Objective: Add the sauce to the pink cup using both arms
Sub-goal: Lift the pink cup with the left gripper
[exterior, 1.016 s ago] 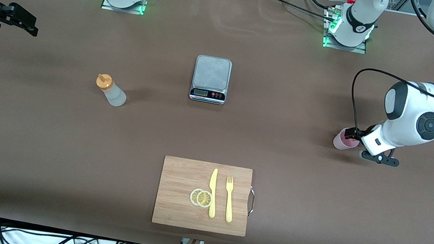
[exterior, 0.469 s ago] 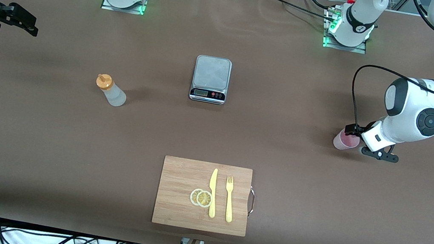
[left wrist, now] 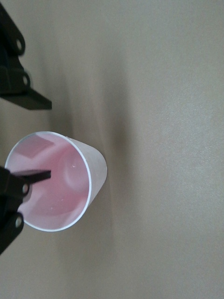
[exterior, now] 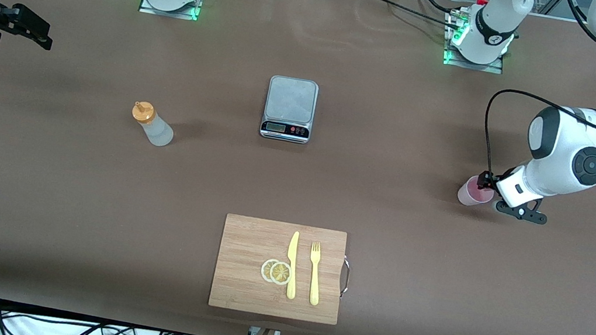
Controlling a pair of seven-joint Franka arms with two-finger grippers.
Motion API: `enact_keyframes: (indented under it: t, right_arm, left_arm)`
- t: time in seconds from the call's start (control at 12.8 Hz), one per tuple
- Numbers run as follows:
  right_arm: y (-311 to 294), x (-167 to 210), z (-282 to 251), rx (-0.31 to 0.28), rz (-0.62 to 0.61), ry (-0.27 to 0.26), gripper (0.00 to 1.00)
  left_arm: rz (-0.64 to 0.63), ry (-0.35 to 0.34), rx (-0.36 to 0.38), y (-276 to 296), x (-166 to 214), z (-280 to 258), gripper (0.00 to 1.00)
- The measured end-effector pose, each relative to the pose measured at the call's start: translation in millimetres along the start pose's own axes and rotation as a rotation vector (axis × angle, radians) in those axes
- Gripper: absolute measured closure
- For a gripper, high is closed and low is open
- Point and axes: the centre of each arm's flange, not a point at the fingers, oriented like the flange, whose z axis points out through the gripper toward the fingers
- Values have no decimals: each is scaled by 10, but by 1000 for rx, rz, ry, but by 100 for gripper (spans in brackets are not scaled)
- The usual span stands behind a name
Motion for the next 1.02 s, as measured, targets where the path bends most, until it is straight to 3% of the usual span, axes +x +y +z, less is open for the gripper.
enact_keyframes:
  t: [0.39,0.7,1.02]
  right_arm:
    - [0,0,0,0,0,0,0]
    - [7,0,0,0,1,0,0]
    - [16,0,0,0,3,0,0]
  left_arm:
    - [-6,6,-7,10,1,-6,97]
    - [10,40,-6,106,137,-200,96]
    - [67,48,-43,779,385,-692,96]
